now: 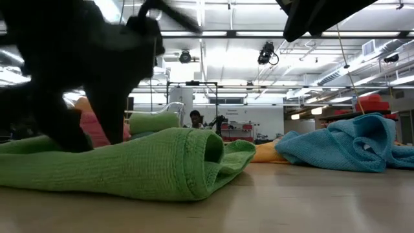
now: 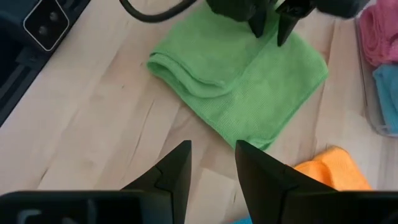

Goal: Fold microfiber towels
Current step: Fold the green microfiber towel

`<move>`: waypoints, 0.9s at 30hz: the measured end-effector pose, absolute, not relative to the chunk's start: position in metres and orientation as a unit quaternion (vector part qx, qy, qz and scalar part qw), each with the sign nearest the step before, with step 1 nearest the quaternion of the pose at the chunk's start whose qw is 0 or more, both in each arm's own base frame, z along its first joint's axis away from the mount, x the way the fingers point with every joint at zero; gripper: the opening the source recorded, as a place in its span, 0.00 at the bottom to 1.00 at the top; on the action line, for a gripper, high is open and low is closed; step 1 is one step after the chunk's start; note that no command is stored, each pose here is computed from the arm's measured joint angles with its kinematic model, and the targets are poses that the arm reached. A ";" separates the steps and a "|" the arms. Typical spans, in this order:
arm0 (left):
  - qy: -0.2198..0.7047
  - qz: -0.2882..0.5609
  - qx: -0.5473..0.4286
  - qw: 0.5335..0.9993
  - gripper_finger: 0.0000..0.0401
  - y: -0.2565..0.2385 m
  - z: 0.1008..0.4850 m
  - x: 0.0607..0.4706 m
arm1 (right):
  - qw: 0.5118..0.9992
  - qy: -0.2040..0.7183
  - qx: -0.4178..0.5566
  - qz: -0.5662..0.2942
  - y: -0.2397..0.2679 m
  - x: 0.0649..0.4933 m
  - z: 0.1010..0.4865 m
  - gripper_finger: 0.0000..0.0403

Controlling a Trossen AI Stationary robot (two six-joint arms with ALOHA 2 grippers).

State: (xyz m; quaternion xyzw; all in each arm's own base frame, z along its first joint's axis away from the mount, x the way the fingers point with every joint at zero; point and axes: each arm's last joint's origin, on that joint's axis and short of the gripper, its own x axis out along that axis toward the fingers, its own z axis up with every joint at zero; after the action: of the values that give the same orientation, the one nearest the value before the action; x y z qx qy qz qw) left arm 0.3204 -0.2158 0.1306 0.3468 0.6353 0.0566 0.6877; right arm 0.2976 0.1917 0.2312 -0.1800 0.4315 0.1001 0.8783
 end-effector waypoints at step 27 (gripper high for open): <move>0.516 0.007 0.232 0.825 0.34 -0.245 0.189 0.307 | 0.942 0.257 -0.174 0.127 0.183 0.302 0.186 0.33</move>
State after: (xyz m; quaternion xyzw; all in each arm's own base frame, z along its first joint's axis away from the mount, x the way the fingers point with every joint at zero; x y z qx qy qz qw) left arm 0.3074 -0.2446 0.1886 0.2316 0.5158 0.0068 0.8248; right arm 0.3022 0.1831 0.1863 -0.1743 0.2571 0.1272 0.9420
